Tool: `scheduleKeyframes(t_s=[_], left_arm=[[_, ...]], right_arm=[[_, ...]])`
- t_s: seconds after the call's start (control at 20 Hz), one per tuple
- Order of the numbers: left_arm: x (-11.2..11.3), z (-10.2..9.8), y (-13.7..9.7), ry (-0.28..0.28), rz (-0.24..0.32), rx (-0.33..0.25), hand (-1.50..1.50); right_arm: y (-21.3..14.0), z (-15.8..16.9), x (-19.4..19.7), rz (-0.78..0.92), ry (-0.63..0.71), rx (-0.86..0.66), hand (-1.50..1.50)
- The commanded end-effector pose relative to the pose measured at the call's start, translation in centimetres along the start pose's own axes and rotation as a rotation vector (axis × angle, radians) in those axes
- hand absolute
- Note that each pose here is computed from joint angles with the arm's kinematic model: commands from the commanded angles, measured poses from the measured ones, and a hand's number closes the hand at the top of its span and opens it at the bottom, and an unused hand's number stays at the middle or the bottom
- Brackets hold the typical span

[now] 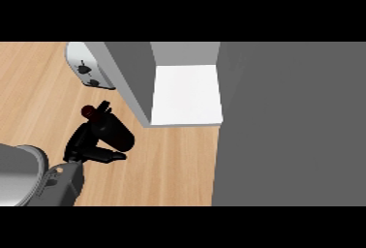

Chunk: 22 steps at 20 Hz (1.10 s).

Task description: Pick up the wine, place it into the cabinet and close the cabinet

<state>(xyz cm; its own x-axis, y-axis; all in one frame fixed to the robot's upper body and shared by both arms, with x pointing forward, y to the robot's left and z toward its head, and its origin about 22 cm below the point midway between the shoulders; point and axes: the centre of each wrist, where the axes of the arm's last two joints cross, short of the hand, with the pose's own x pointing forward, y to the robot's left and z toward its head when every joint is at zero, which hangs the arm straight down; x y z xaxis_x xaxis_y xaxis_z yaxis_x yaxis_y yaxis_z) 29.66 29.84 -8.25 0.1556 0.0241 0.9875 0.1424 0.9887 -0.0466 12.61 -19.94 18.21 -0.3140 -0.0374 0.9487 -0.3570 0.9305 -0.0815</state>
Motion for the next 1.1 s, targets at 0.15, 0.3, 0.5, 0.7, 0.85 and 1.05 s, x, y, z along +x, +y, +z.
scheduleKeyframes(t_s=[0.15, 0.3, 0.5, 0.7, 0.85, 1.05], left_arm=[[-1.7, 0.3, -0.2, -0.009, 0.096, 0.026, -1.50], [-3.8, 0.6, -2.3, -0.004, 0.175, 0.043, -1.50], [-2.3, -0.8, -1.3, -0.028, 0.254, 0.067, -1.50], [-3.0, -0.5, -0.6, -0.005, 0.288, 0.052, -1.50], [-1.7, -1.4, 0.5, -0.030, 0.304, 0.046, -1.50], [-2.7, -1.4, -0.9, -0.022, 0.311, 0.017, -1.50]], right_arm=[[0.6, 3.4, 4.3, -0.059, -0.088, 0.037, -1.50], [0.7, 2.9, 4.2, -0.039, -0.085, 0.035, -1.50], [-0.2, 3.3, 4.0, -0.032, -0.085, 0.027, -1.50], [0.1, 3.8, 4.3, -0.046, -0.086, 0.048, -1.50], [0.2, 3.4, 4.1, -0.046, -0.088, 0.030, -1.50], [0.3, 4.2, 4.7, -0.033, -0.079, 0.044, -1.50]])
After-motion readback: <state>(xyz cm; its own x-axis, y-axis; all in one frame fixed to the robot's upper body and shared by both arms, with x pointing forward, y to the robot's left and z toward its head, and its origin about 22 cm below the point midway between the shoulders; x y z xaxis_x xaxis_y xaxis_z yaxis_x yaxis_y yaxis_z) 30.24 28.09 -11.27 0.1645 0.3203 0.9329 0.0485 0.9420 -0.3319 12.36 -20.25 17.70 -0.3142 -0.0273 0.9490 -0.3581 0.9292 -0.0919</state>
